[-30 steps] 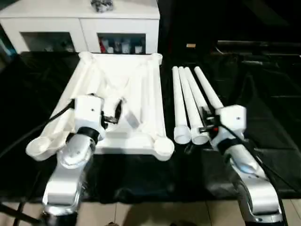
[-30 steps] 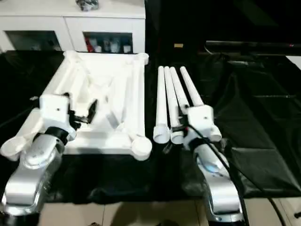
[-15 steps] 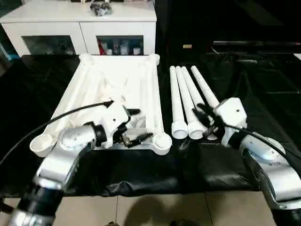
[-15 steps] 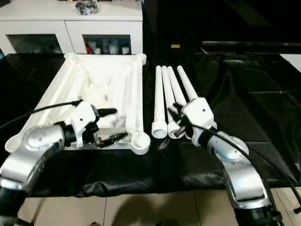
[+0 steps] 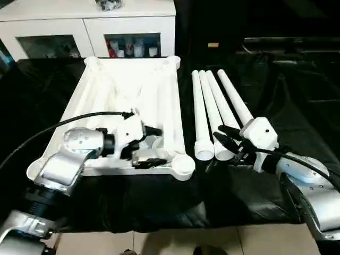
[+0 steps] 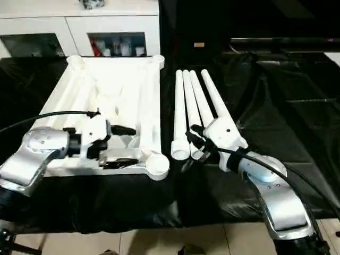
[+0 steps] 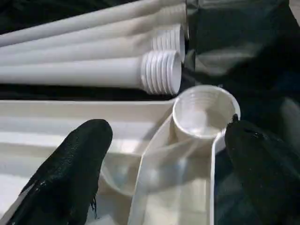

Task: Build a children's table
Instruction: Move table base

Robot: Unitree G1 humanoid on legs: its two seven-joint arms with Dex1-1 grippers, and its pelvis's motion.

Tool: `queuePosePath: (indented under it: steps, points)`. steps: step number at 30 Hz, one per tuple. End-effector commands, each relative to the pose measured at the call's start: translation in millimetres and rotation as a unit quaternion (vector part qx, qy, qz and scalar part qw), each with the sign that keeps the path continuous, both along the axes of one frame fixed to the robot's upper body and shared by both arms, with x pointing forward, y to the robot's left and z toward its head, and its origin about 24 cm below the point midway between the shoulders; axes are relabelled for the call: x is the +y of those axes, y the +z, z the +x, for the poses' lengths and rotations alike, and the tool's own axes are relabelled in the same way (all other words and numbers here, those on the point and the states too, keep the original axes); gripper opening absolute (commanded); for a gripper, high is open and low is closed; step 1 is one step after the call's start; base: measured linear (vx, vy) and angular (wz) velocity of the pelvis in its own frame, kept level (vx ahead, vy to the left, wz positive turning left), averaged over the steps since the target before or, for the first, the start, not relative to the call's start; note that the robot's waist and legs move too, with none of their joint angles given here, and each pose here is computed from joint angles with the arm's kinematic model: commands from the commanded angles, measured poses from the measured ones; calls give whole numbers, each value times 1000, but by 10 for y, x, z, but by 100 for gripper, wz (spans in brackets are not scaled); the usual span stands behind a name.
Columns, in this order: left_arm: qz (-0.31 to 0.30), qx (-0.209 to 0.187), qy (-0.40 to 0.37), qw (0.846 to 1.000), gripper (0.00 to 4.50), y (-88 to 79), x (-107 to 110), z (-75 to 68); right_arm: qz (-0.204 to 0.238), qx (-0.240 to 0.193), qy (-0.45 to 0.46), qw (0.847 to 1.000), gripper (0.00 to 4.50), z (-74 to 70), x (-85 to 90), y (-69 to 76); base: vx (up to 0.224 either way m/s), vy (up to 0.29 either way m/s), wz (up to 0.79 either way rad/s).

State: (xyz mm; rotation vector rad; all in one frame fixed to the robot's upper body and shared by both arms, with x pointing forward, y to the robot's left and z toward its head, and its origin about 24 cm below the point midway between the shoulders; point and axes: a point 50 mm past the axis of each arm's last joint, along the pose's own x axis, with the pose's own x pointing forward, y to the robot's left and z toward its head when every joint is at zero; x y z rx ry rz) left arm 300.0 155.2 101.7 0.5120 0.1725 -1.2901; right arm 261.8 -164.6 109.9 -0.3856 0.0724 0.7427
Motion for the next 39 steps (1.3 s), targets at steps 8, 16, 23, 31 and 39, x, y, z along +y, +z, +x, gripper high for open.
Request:
queuePosePath:
  steps: [8,16,23,31,39]
  points:
    - [19,7,-31,999,354,26,101,-11,8,19,51,998,82,-99,96,-21,0,0,0]
    - [66,8,-47,997,279,-123,89,18,3,40,70,997,82,-102,143,-70,0,0,0]
    - [77,38,-60,994,229,-229,55,15,-6,43,91,995,82,-94,207,-92,0,0,0]
    - [83,45,-51,994,160,-312,44,95,-5,59,111,992,82,-124,231,-110,0,0,0]
    - [80,59,-52,994,88,-309,17,115,-12,80,123,989,100,-184,202,-156,0,0,0]
